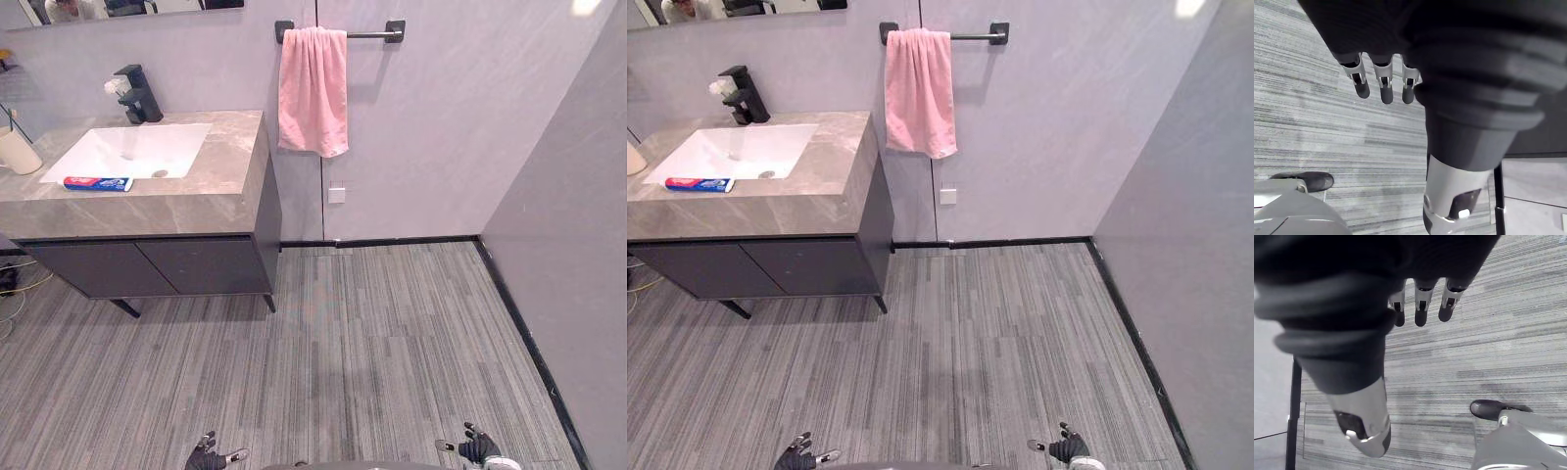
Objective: Organize washtable
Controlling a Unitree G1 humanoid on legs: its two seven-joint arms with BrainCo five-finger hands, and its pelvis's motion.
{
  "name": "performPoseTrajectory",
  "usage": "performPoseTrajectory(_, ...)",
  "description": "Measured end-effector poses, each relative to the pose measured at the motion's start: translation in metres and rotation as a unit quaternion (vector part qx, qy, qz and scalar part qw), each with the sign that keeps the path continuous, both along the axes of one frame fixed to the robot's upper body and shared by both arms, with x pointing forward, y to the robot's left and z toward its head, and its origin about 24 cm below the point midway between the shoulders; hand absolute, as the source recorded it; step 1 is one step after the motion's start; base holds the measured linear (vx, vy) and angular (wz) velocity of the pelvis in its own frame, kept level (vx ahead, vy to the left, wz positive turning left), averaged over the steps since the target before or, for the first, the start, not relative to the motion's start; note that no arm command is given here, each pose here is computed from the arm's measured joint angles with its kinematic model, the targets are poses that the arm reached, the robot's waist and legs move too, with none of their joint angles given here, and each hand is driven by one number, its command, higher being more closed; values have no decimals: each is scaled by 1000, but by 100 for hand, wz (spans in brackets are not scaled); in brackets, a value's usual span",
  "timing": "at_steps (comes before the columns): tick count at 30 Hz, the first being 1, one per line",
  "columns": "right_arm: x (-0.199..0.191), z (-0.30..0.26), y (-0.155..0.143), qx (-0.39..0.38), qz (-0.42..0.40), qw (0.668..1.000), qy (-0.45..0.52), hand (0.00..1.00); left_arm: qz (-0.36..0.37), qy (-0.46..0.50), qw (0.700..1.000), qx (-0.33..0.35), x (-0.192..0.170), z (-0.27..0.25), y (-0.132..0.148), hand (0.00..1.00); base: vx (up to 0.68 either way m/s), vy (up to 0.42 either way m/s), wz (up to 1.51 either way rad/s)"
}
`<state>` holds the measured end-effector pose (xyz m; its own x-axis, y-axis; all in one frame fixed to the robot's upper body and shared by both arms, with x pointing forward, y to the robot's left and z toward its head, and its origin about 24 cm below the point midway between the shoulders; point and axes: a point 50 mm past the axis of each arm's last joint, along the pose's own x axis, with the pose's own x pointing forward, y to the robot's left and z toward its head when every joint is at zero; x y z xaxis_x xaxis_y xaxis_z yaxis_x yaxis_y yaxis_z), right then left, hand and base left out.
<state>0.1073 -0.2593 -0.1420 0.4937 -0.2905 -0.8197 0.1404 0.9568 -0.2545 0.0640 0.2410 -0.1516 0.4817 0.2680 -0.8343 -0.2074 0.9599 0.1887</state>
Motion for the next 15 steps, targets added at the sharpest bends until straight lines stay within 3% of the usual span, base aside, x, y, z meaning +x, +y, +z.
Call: performPoseTrajectory(15,3,1,0,4,-13,1000,-6,0,2,-4,1000,-7,4,-1,-6,0,-39,-8,-2)
